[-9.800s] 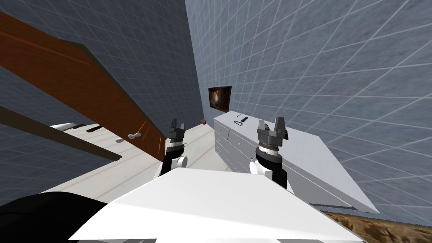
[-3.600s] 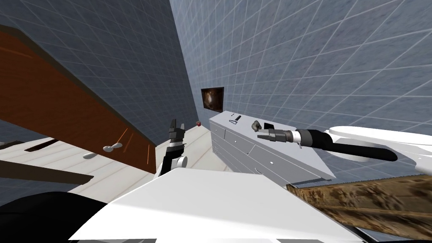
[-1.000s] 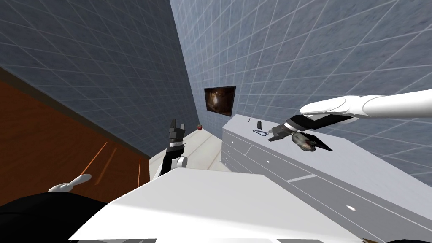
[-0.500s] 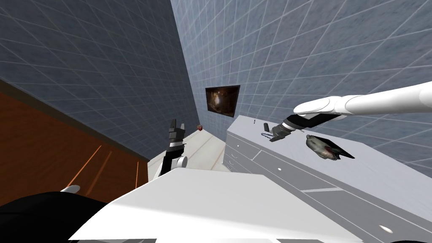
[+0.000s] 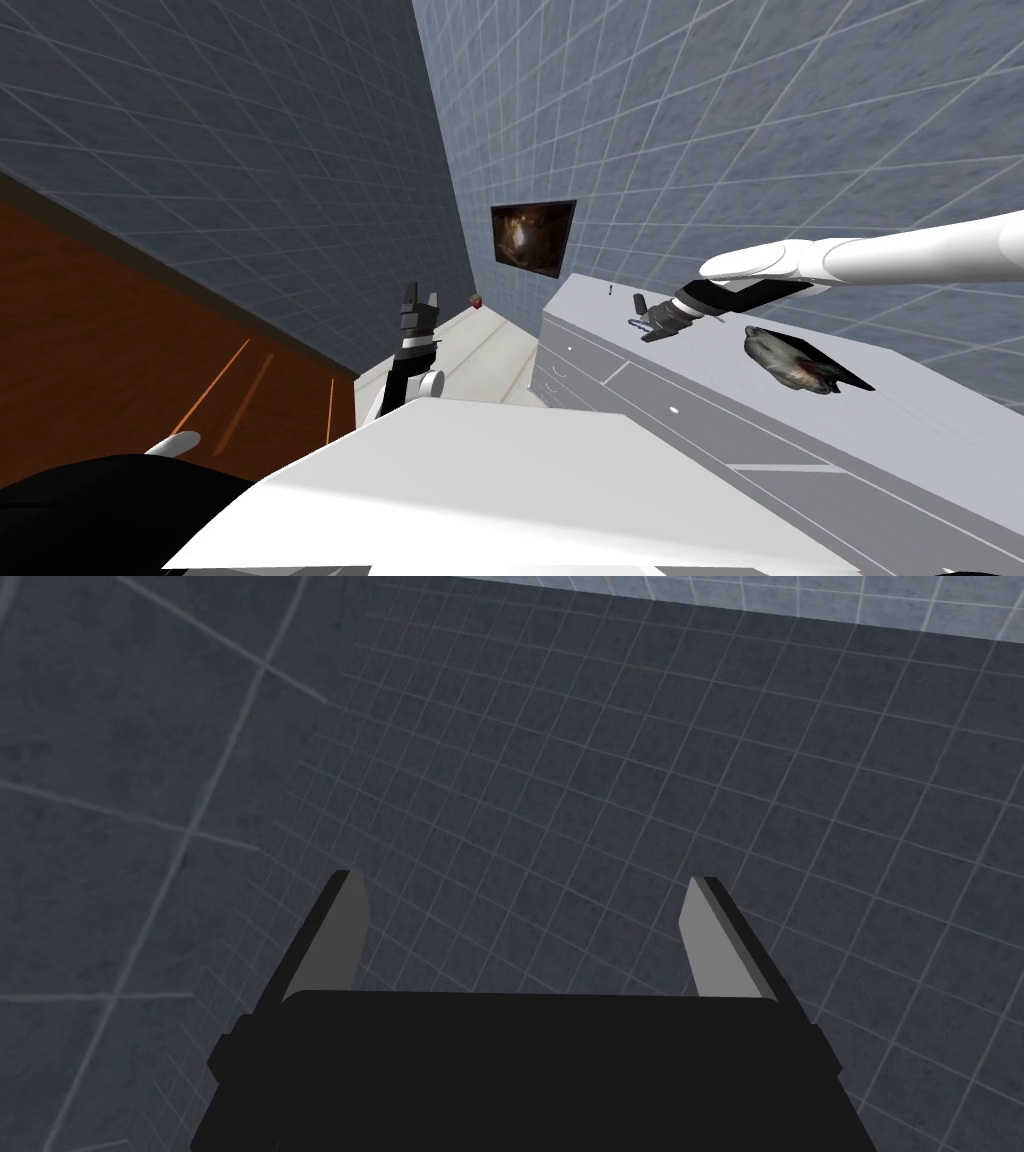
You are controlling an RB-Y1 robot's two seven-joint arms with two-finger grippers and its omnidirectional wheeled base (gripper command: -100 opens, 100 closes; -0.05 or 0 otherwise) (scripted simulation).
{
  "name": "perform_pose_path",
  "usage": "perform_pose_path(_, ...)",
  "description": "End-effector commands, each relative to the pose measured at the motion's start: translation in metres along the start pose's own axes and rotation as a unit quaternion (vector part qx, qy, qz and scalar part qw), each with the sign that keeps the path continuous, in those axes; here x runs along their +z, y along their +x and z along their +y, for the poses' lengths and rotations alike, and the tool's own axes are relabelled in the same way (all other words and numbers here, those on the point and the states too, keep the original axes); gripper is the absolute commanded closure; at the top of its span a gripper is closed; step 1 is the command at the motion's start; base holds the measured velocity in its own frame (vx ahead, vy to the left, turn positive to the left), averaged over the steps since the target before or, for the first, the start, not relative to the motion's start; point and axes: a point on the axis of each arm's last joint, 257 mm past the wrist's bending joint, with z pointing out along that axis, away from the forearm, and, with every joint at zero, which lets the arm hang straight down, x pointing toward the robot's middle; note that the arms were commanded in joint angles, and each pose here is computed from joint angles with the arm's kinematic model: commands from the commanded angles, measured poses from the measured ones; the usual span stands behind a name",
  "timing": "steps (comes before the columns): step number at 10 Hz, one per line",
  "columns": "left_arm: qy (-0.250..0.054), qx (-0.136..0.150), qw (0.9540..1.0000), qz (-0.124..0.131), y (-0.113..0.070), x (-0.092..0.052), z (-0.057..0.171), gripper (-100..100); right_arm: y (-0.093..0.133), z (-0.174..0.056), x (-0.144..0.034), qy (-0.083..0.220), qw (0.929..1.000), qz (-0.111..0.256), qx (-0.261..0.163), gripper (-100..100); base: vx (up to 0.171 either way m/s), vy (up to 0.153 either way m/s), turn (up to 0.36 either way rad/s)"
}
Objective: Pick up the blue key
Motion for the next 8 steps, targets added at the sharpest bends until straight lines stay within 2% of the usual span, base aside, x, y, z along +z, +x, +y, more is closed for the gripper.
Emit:
perform_pose_path(1,0.000,0.000,1.0000,0.000,0.000,0.000,0.000,0,0.000,0.000,0.000,0.000,1.0000,0.000,0.000,100,0.000,0.000,0.000)
perform_pose_path(5,0.000,0.000,1.0000,0.000,0.000,0.000,0.000,0,0.000,0.000,0.000,-0.001,1.0000,0.000,-0.001,100,0.000,0.000,0.000)
perform_pose_path(6,0.000,0.000,1.0000,0.000,0.000,0.000,0.000,0,0.000,0.000,0.000,-0.001,1.0000,0.000,-0.001,0,0.000,0.000,0.000)
perform_pose_path(7,0.000,0.000,1.0000,0.000,0.000,0.000,0.000,0,-0.012,-0.002,-0.010,-0.002,1.0000,0.000,-0.005,100,-0.011,-0.018,-0.111)
perform_pose_path(8,0.000,0.000,1.0000,0.000,0.000,0.000,0.000,0,-0.017,-0.003,-0.014,-0.003,1.0000,0.000,-0.007,100,-0.016,-0.027,-0.082)
